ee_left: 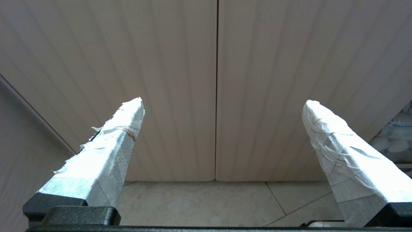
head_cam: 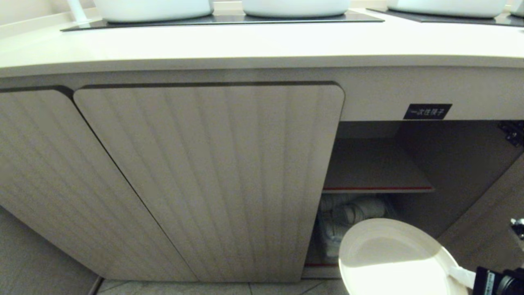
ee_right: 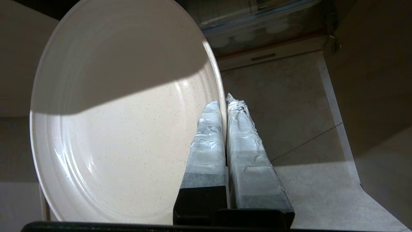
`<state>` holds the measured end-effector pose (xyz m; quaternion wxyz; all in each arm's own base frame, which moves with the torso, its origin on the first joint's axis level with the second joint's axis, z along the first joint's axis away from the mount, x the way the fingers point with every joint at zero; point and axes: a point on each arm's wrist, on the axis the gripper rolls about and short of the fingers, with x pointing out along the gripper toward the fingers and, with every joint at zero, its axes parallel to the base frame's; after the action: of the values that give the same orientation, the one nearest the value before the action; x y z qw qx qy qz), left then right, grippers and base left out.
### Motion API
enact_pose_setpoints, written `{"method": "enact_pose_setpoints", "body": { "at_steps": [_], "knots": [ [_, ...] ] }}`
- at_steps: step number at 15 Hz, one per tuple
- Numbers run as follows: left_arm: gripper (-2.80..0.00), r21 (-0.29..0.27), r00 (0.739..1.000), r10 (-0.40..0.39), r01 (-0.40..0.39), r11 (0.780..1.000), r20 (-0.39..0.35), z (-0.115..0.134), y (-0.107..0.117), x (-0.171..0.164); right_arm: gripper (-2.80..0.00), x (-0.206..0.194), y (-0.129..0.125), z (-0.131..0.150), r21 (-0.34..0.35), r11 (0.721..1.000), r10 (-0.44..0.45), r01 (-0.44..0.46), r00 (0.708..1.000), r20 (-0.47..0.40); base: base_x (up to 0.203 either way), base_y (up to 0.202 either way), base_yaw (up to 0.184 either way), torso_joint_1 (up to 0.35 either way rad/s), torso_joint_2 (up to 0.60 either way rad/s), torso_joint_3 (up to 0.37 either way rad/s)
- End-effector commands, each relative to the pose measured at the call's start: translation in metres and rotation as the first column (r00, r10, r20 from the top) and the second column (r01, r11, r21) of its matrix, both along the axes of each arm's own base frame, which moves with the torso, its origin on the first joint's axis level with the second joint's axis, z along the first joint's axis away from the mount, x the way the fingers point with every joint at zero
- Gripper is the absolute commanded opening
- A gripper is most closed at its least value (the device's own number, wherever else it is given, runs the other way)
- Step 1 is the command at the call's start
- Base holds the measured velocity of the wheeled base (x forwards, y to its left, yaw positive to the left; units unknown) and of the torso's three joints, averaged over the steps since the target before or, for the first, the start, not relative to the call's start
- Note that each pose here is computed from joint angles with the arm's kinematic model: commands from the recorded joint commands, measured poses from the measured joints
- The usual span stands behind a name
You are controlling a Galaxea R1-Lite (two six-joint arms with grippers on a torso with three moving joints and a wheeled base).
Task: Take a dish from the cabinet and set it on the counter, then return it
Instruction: Place it on the table
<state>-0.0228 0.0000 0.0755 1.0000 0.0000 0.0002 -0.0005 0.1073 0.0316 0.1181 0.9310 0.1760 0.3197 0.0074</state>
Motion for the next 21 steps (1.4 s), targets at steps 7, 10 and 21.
{"method": "enact_pose_setpoints", "body": {
  "at_steps": [7, 10, 21],
  "knots": [
    [0.00, 0.000, 1.000, 0.001, -0.001, 1.000, 0.000, 0.000, 0.000, 0.000, -2.80, -0.007, 0.001, 0.000, 0.012, 1.000, 0.024, -0.024, 1.000, 0.014, 0.000, 0.000, 0.000, 0.000, 0.00, 0.000],
    [0.00, 0.000, 1.000, -0.001, 0.001, 1.000, 0.000, 0.000, 0.000, 0.000, -2.80, -0.009, 0.000, -0.004, 0.009, 1.000, 0.023, -0.023, 1.000, 0.005, 0.000, 0.000, 0.000, 0.000, 0.00, 0.000],
    [0.00, 0.000, 1.000, -0.001, 0.001, 1.000, 0.000, 0.000, 0.000, 0.000, -2.80, -0.017, -0.003, -0.014, 0.051, 0.998, -0.020, 0.021, 0.999, -0.028, 0.000, 0.000, 0.000, 0.000, 0.00, 0.000]
  ]
}}
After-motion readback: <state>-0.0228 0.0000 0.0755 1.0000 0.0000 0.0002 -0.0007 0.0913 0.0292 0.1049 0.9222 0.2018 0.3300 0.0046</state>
